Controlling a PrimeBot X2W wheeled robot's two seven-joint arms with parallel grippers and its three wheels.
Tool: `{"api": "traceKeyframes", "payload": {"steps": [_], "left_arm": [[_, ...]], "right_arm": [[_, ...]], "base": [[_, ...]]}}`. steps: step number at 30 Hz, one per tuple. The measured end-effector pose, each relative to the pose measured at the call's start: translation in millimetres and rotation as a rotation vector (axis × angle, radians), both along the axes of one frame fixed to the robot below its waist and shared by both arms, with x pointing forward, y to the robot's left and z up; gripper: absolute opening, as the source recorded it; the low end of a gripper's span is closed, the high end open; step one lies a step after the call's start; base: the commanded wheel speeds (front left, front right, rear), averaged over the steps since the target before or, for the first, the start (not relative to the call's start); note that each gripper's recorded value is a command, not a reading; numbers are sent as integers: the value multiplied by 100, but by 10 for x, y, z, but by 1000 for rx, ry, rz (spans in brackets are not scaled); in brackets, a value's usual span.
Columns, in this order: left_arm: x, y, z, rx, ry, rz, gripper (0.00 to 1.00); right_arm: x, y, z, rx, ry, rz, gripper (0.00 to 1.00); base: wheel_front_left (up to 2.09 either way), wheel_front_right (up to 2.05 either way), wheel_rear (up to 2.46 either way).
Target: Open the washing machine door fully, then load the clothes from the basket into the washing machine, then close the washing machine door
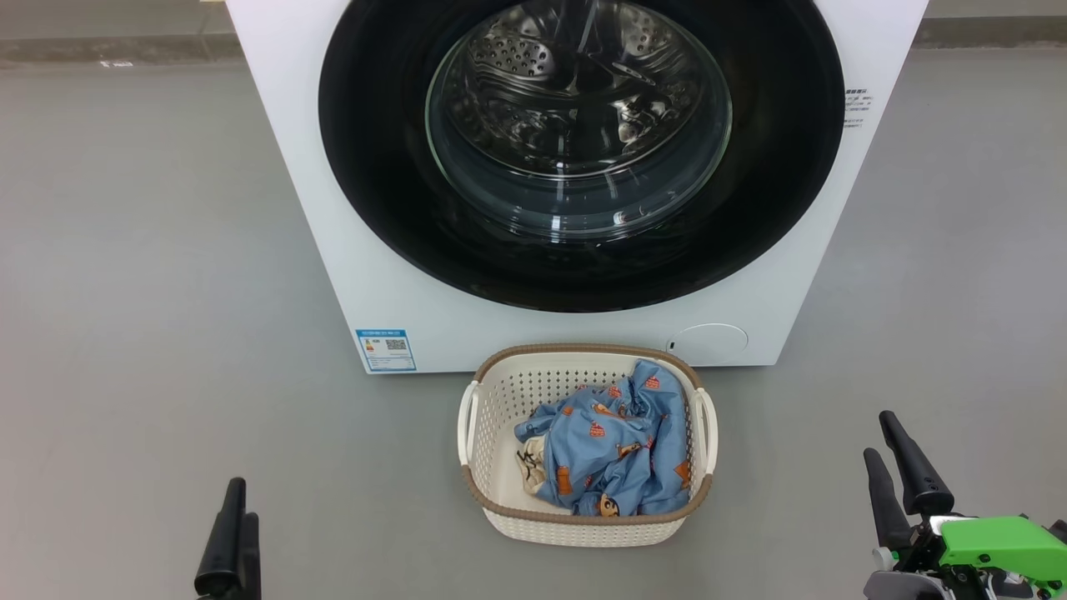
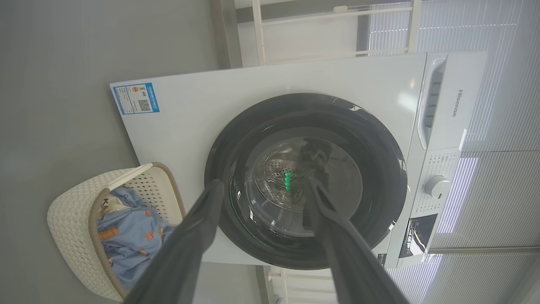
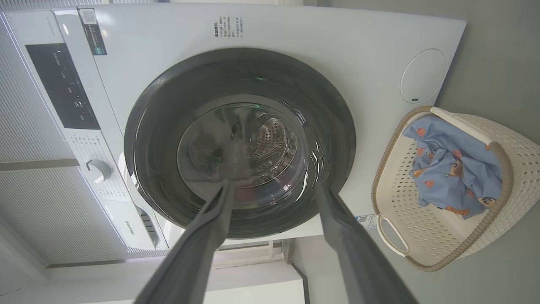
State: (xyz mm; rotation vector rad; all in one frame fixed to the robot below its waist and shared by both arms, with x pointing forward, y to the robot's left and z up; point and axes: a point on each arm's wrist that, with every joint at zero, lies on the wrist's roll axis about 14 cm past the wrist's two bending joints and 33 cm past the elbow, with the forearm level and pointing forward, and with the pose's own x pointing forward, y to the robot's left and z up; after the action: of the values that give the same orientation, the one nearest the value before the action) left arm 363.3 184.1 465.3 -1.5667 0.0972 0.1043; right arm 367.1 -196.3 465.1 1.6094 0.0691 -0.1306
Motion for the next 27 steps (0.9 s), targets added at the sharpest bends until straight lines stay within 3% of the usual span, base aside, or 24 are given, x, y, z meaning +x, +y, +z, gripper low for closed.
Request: {"api": "traceKeyframes", "payload": {"steps": [17,27], "left_arm": [[34,8,142,107,-42,11,100],[53,14,241,257,-72,-6,100]], "right_arm": [[100,99,200,-107,-56,29,100],[143,135,342,-202,-99,46,100]], "base": [[0,0,0],[0,0,0]]}}
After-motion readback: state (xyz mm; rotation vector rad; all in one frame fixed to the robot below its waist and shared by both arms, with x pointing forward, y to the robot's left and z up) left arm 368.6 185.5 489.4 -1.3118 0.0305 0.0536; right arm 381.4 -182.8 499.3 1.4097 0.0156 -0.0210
